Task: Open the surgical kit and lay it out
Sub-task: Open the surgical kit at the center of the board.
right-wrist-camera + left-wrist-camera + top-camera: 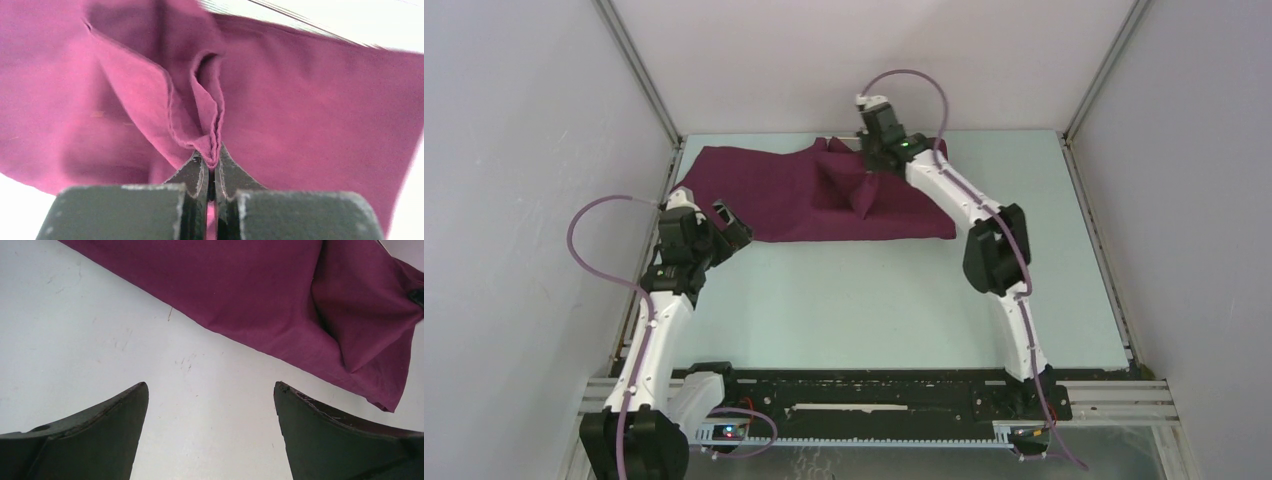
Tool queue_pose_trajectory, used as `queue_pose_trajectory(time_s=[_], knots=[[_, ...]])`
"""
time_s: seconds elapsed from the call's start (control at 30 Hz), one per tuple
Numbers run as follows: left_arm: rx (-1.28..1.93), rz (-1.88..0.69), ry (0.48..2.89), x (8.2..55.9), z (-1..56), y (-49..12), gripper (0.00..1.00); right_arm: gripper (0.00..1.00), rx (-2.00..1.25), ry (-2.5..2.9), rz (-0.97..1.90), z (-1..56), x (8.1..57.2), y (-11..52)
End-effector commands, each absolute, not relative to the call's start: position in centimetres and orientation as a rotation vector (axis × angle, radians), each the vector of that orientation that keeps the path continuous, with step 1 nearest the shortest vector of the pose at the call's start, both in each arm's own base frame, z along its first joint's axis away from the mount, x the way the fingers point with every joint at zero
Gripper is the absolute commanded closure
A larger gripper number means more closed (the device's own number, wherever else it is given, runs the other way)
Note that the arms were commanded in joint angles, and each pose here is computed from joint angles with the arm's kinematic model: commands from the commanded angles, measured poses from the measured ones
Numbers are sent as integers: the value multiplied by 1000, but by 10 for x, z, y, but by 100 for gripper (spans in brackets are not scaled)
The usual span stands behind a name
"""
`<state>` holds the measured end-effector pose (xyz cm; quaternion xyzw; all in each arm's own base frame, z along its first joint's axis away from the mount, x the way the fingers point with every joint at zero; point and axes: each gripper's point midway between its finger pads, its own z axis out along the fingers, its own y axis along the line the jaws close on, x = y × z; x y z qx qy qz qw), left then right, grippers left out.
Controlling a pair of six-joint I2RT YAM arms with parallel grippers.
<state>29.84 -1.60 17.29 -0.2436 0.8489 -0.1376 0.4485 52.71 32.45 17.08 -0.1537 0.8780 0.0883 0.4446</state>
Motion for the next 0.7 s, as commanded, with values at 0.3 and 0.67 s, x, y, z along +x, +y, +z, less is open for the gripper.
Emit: queue_pose_trajectory(time_s=[0.3,0.67], knots=[[-551,-376,2112,304,166,-24,0,100,694,2108,-435,215,521,-65],[-550,-389,2127,304,162,-26,0,100,1036,2023,-658,201,473,-190]])
